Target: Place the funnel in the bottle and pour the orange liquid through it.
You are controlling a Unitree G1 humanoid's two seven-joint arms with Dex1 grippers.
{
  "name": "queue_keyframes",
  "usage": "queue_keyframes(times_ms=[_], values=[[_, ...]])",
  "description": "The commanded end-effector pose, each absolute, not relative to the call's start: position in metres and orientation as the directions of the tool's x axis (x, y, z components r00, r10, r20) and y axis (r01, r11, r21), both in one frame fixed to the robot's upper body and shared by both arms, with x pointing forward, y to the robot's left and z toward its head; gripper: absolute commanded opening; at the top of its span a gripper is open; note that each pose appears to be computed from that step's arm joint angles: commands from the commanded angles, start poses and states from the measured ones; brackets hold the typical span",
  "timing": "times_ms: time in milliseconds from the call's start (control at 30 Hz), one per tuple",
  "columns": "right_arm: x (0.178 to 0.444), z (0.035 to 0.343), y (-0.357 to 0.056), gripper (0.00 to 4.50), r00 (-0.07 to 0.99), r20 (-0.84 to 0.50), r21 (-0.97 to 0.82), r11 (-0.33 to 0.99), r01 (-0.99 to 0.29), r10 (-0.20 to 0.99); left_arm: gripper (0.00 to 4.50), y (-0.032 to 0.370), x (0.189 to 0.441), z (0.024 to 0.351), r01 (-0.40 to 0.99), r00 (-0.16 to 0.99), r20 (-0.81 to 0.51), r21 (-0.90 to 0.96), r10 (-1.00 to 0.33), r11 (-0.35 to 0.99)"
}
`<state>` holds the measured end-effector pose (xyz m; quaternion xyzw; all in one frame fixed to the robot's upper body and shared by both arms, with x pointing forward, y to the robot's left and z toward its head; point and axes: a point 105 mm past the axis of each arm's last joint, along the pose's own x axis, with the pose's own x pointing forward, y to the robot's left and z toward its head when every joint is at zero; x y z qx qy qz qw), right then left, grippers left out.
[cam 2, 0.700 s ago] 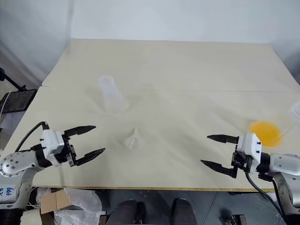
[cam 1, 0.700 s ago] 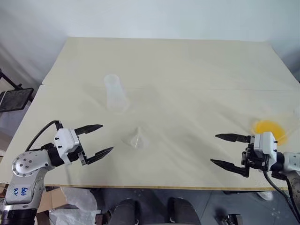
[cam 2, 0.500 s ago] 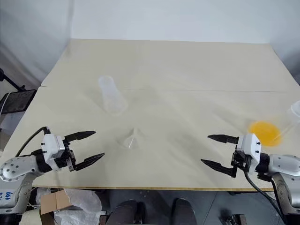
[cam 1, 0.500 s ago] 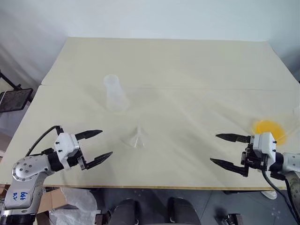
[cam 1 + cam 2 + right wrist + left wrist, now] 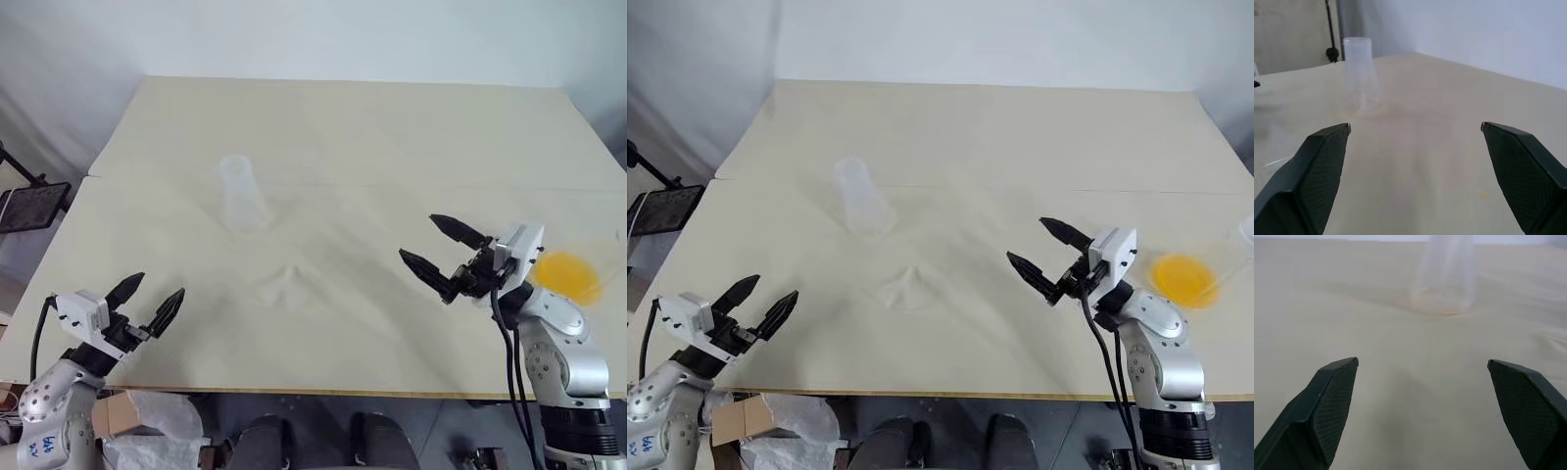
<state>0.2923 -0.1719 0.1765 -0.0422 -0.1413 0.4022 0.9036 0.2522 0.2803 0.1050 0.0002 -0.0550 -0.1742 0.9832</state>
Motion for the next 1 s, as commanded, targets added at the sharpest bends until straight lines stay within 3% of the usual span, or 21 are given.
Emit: queue_keyframes(times_ms=[33,500,733,1000], values=[[0.284,0.182,-0.172,4.48,0.601,0.205,-0.244,0.635,-0.733,0.772,4.5,0.27,0.263,0.127,0.373,0.91,0.178,0.048,-0.375,0.927],[0.27,0.177,-0.168,4.48,0.563,0.151,-0.242,0.582,-0.776,0.813,4.5,0.215,0.36,0.186,0.522,0.816,0.236,0.091,-0.528,0.848],[0.267,0.175,-0.161,4.48,0.562,0.157,-0.236,0.583,-0.777,0.812,4.5,0.186,0.381,0.194,0.599,0.757,0.232,0.126,-0.611,0.791],[0.267,0.171,-0.157,4.48,0.566,0.159,-0.229,0.588,-0.776,0.809,4.5,0.176,0.404,0.211,0.57,0.757,0.303,0.126,-0.579,0.812]])
